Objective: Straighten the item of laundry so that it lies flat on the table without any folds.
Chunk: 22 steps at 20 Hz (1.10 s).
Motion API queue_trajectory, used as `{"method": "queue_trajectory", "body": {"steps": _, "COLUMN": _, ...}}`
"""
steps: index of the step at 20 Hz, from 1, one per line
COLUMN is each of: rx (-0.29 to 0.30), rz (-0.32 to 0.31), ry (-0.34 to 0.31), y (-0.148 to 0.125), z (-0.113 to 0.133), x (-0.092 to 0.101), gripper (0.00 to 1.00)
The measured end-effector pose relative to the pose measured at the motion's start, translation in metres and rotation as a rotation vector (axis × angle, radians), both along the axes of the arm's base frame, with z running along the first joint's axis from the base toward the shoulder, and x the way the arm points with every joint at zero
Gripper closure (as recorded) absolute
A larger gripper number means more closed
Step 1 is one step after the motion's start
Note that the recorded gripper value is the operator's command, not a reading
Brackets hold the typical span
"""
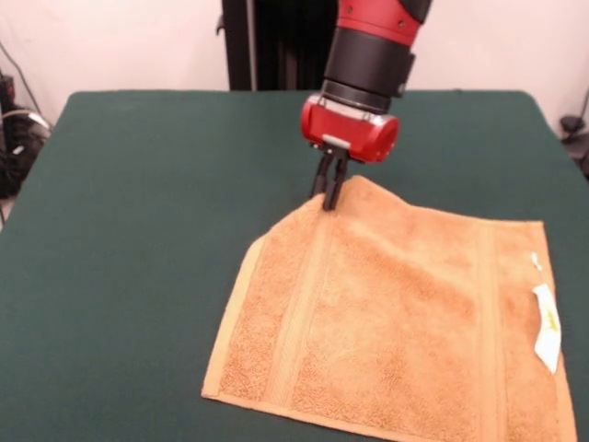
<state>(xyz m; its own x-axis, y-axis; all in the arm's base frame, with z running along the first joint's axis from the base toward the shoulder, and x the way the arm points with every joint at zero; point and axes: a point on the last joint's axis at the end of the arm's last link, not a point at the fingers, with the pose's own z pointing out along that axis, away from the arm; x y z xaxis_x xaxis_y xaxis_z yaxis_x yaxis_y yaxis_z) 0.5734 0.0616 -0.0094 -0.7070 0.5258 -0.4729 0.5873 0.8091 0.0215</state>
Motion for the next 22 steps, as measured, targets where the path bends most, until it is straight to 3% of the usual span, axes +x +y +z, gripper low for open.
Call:
{"method": "queue_trajectory", "body": {"steps": 9, "rx": -0.005, "rz": -0.02, "ry": 0.008, "y": -0.033, "z": -0.001, "x": -0.002, "gripper": 1.0}}
{"method": "queue_trajectory", "body": {"steps": 22, "rx": -0.027, "rz": 0.038, "ry": 0.038, "y": -0.113, "z": -0.001, "x": -0.027, "gripper": 1.0}}
